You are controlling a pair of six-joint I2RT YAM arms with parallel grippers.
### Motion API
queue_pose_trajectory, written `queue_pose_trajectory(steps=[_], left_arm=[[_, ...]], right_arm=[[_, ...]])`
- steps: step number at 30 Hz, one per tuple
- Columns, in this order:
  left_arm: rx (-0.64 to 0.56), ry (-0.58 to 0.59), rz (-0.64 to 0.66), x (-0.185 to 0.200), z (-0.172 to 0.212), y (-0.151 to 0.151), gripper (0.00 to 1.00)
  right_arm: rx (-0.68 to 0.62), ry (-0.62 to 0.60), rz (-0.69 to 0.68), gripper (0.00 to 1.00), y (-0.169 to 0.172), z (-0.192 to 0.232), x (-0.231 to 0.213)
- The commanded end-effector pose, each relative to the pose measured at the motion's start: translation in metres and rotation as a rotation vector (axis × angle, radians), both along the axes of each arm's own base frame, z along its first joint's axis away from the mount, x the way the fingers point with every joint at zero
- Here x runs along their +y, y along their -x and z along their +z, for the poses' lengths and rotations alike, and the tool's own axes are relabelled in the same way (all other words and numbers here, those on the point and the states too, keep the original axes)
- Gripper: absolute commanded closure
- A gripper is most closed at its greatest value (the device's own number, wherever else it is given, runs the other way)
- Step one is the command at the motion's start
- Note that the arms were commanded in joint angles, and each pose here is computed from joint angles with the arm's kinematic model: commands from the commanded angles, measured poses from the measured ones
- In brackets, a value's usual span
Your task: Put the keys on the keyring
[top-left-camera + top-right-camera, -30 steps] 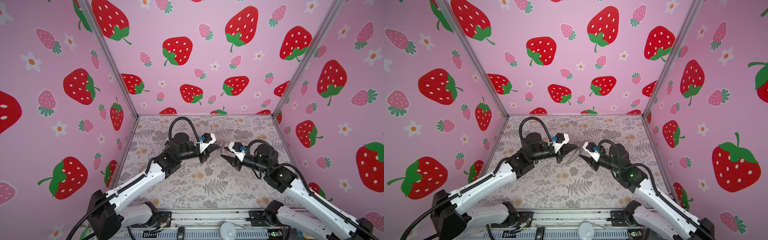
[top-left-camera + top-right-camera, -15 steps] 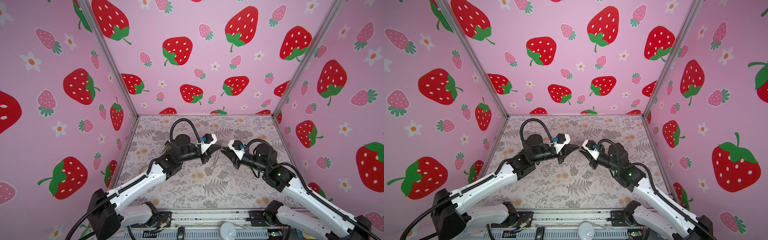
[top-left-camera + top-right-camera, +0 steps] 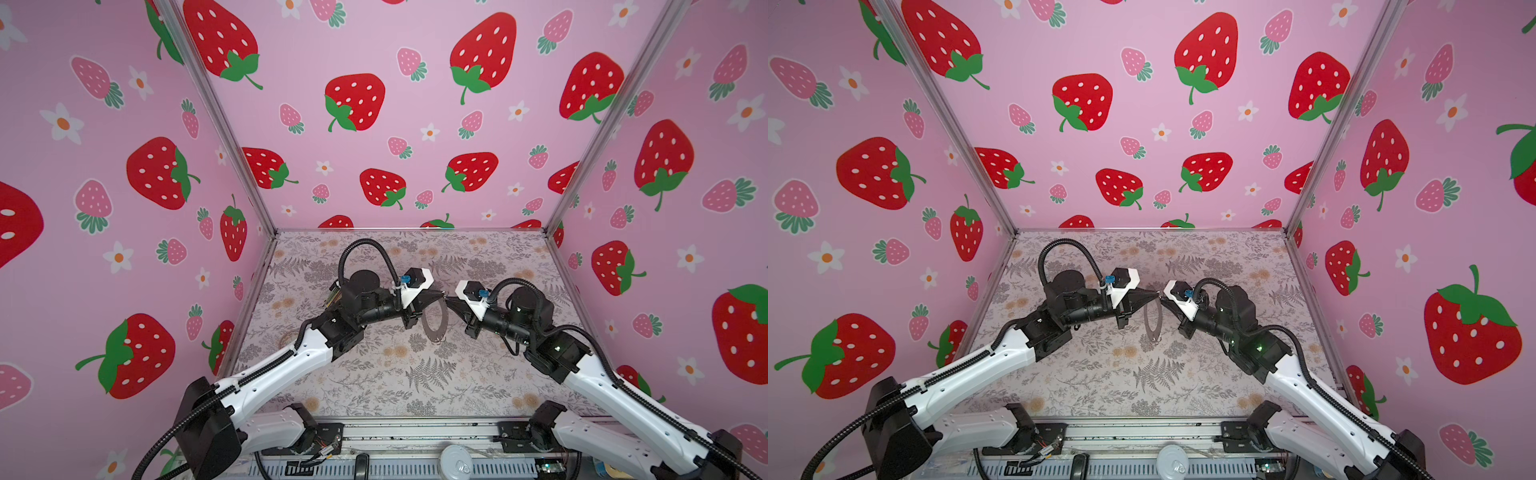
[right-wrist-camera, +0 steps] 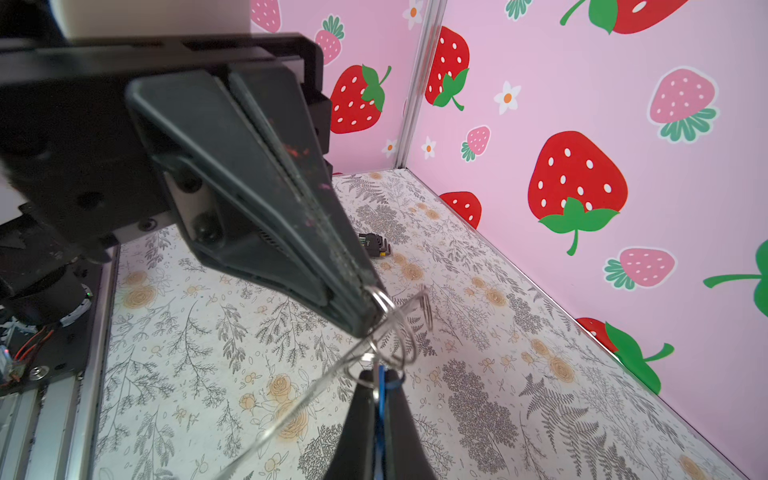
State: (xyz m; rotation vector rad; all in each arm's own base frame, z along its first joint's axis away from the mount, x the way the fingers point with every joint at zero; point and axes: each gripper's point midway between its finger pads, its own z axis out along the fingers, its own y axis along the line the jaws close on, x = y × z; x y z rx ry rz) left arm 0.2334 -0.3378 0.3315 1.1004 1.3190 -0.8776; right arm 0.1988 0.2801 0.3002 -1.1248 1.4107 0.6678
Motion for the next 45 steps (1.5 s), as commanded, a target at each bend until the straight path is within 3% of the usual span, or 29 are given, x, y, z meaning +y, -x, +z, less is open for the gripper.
queue_pose_trajectory(steps=[1, 25, 45], left_arm=[[-0.04, 0.057, -0.044, -0.004, 0.016, 0.007, 1.0], [-0.07, -0.043, -0.112, 0.001, 0.001, 0.022, 1.0], [-0.102, -0.073, -0.08, 0.013, 0.006, 0.012, 1.0]], right_arm=[[-0.025, -0.026, 0.095, 1.0, 0.015, 0.007, 0.008], [-0.072, -0.023, 0.056, 1.0, 0.017, 0.027, -0.005], [0.052, 0.105, 0.158, 1.0, 0.033, -0.005, 0.0]])
